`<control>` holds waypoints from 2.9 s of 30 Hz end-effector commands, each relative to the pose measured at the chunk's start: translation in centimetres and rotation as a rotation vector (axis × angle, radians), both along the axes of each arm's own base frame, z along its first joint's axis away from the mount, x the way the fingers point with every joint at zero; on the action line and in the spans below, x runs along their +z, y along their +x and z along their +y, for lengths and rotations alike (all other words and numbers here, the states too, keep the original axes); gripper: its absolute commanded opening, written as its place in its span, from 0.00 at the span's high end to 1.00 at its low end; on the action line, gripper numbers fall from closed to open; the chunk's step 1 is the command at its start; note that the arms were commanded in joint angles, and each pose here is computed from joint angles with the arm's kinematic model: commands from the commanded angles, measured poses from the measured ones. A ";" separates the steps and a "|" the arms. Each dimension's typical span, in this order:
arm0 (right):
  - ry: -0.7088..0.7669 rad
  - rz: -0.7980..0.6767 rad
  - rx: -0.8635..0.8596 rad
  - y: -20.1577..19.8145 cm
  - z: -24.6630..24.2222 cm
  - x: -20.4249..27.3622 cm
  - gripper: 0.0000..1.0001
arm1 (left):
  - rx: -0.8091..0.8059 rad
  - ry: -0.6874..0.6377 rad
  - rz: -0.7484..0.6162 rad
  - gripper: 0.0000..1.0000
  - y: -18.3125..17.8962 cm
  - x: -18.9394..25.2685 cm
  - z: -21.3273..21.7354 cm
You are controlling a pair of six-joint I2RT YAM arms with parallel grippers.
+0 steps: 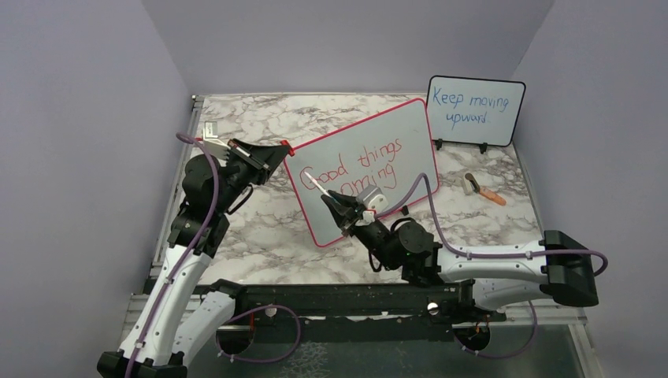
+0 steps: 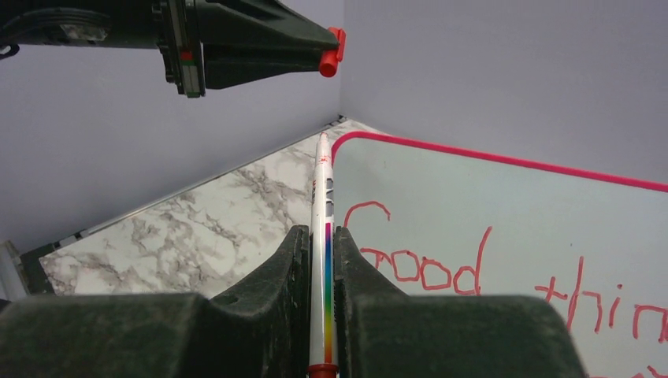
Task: Write a sentence on the whiteboard
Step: Close the whiteboard marker at the center of the board.
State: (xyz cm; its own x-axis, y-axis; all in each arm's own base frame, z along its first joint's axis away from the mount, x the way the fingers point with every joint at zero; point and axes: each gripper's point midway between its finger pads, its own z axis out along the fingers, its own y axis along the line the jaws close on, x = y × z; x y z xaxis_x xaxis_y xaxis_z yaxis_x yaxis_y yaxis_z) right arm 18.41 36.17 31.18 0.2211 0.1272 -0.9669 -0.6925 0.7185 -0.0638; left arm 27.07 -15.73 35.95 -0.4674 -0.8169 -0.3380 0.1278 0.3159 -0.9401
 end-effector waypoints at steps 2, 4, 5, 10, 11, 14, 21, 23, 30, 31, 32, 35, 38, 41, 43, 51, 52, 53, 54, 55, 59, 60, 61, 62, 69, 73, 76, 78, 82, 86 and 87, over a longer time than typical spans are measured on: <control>0.104 -0.073 -0.091 0.7 -0.8 3.9 0.99 | 0.017 -0.034 0.008 1.00 0.3 -0.1 -0.2; 0.105 -0.076 -0.094 0.8 -0.6 3.9 0.99 | 0.009 -0.032 0.008 1.00 0.2 -0.2 -0.5; 0.106 -0.081 -0.097 0.8 -0.5 4.0 0.99 | 0.006 -0.029 0.008 1.00 0.2 -0.2 -0.5; 0.097 -0.094 -0.120 1.2 -0.3 4.0 0.99 | -0.006 -0.034 0.012 1.00 0.1 -0.4 -0.9; 0.090 -0.099 -0.118 1.2 -0.1 4.0 0.99 | -0.011 -0.035 0.012 1.00 0.2 -0.4 -1.1; 0.082 -0.102 -0.116 1.3 0.3 3.8 0.99 | -0.029 -0.036 0.012 1.00 0.1 -0.4 -1.6; 0.089 -0.101 -0.124 1.4 0.3 3.8 0.99 | -0.051 -0.037 0.008 1.00 -0.1 -0.4 -2.2; 0.085 -0.101 -0.134 1.5 0.2 3.8 0.99 | -0.053 -0.039 0.008 1.00 -0.2 -0.4 -2.3; 0.071 -0.098 -0.160 1.9 0.2 3.4 0.99 | -0.069 -0.045 -0.002 1.00 -0.5 -0.1 -2.6; 0.072 -0.096 -0.163 1.9 0.2 3.4 0.99 | -0.072 -0.045 -0.001 1.00 -0.5 -0.1 -2.7; 0.075 -0.095 -0.164 1.9 0.1 3.4 0.99 | -0.074 -0.045 -0.003 1.00 -0.5 0.0 -2.7; 0.080 -0.093 -0.169 2.0 0.1 3.4 0.99 | -0.084 -0.048 -0.005 1.00 -0.7 0.1 -3.0; 0.084 -0.095 -0.180 2.1 0.1 3.5 0.99 | -0.096 -0.047 -0.006 1.00 -0.9 0.0 -3.2; 0.097 -0.097 -0.193 2.2 0.0 3.6 0.99 | -0.106 -0.048 -0.002 1.00 -1.2 -0.2 -3.4; 0.106 -0.096 -0.200 2.3 0.0 3.8 0.99 | -0.110 -0.048 0.001 1.00 -1.3 -0.3 -3.6; 0.184 -0.105 -0.283 3.2 -0.7 4.1 0.99 | -0.139 -0.050 0.009 1.00 -1.9 -1.1 -4.4; 0.198 -0.112 -0.296 3.3 -0.8 4.3 0.99 | -0.143 -0.052 0.010 1.00 -2.0 -1.2 -4.6; 0.207 -0.118 -0.303 3.3 -0.8 4.4 0.99 | -0.147 -0.054 0.008 1.00 -2.2 -1.2 -4.7; 0.210 -0.124 -0.305 3.4 -0.7 4.3 0.99 | -0.156 -0.055 0.006 1.00 -2.4 -1.2 -4.9; 0.218 -0.127 -0.310 3.4 -0.6 4.5 0.99 | -0.162 -0.056 0.005 1.00 -2.5 -1.3 -5.0; 0.254 -0.131 -0.315 3.5 -0.5 4.7 0.99 | -0.185 -0.056 0.012 1.00 -3.1 -1.9 -5.6; 0.272 -0.126 -0.312 3.4 -0.6 4.8 0.99 | -0.191 -0.056 0.015 1.00 -3.2 -2.2 -5.8; 0.295 -0.122 -0.307 3.4 -0.7 4.9 0.99 | -0.196 -0.058 0.018 1.00 -3.4 -2.4 -5.9; 0.311 -0.117 -0.305 3.3 -0.9 5.0 0.99 | -0.200 -0.061 0.020 1.00 -3.5 -2.6 -6.1; 0.434 -0.067 -0.282 3.2 -2.1 5.2 0.99 | -0.232 -0.080 0.022 1.00 -4.5 -3.6 -7.3; 0.513 -0.019 -0.257 3.3 -2.6 5.4 0.99 | -0.255 -0.083 0.011 1.00 -5.1 -3.8 -8.2; 0.557 0.015 -0.231 3.4 -3.0 5.2 0.99 | -0.254 -0.087 -0.006 1.00 -5.4 -3.8 -8.3; 0.576 0.039 -0.220 3.5 -3.3 5.0 0.99 | -0.249 -0.092 -0.026 1.00 -5.6 -3.5 -8.1; 0.634 0.097 -0.198 4.0 -4.3 4.5 0.99 | -0.253 -0.104 -0.042 1.00 -5.8 -3.5 -8.2; 0.611 0.117 -0.159 3.9 -3.7 4.4 0.99 | -0.263 -0.107 -0.052 1.00 -6.0 -3.8 -8.6; 0.601 0.116 -0.158 3.8 -3.9 4.2 0.99 | -0.254 -0.104 -0.063 1.00 -5.9 -3.6 -8.4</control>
State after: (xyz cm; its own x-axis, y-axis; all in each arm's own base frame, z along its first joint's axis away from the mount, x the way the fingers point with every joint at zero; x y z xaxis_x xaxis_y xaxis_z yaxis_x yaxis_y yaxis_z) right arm 20.67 34.99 32.65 0.1730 0.5199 -0.8365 -0.5896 0.7350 0.3348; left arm 24.04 -21.87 34.56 -0.5072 -0.8172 -0.2736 0.2533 0.1621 -0.9537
